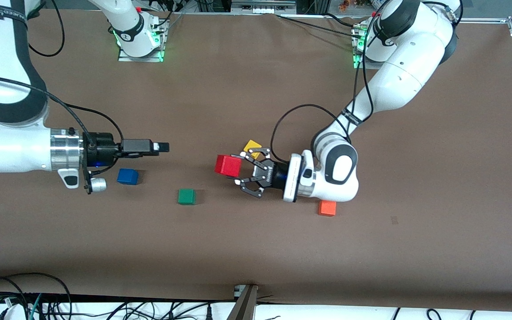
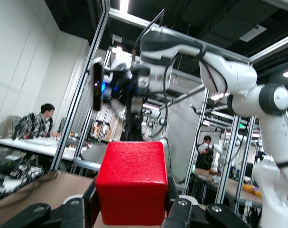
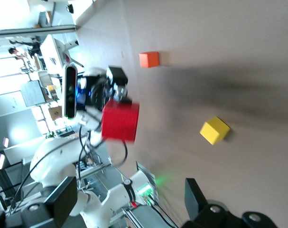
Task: Pass red block to right arm, stack on blue
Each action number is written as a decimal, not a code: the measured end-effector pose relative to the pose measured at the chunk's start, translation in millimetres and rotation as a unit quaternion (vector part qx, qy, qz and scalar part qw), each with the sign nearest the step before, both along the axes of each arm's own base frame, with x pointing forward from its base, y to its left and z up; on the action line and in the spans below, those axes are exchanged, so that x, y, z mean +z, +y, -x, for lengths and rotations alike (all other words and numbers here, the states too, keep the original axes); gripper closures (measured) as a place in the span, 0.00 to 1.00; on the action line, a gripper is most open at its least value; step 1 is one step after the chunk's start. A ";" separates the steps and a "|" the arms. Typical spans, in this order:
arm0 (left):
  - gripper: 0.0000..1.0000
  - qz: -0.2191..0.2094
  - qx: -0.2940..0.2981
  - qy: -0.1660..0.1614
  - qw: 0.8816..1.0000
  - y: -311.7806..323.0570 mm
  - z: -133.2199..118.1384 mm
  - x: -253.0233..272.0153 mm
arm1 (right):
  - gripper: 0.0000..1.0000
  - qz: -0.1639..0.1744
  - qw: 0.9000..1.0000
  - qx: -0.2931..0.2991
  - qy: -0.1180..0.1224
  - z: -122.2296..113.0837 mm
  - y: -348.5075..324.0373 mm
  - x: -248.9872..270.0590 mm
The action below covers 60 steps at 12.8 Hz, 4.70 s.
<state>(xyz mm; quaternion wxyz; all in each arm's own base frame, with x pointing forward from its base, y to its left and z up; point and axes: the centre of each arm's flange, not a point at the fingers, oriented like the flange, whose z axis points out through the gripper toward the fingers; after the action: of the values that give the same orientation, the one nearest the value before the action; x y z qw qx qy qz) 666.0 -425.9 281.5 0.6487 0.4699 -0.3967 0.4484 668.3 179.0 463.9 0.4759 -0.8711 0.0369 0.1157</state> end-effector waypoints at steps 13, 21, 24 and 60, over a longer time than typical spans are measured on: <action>0.44 0.001 0.002 0.016 1.000 -42.9 34.2 46.2 | 0.00 0.012 0.996 -0.068 0.062 6.0 64.5 13.9; 0.44 0.000 -0.001 0.018 1.000 -45.8 37.1 44.4 | 0.10 0.055 0.993 -0.056 0.087 21.1 96.1 7.7; 0.44 0.008 0.006 0.024 1.000 -45.7 36.5 45.0 | 0.44 0.065 0.993 -0.054 0.080 20.3 92.5 5.7; 0.00 -0.567 -0.130 -0.179 0.794 459.0 -41.6 195.9 | 0.44 0.490 0.866 0.051 -0.087 29.8 -124.3 -209.6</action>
<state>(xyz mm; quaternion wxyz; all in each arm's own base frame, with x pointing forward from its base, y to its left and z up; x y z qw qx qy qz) 707.6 33.1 477.4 0.2359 0.6091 -0.7458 0.1309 638.5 54.7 254.3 -0.0174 -0.9994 0.0027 0.0305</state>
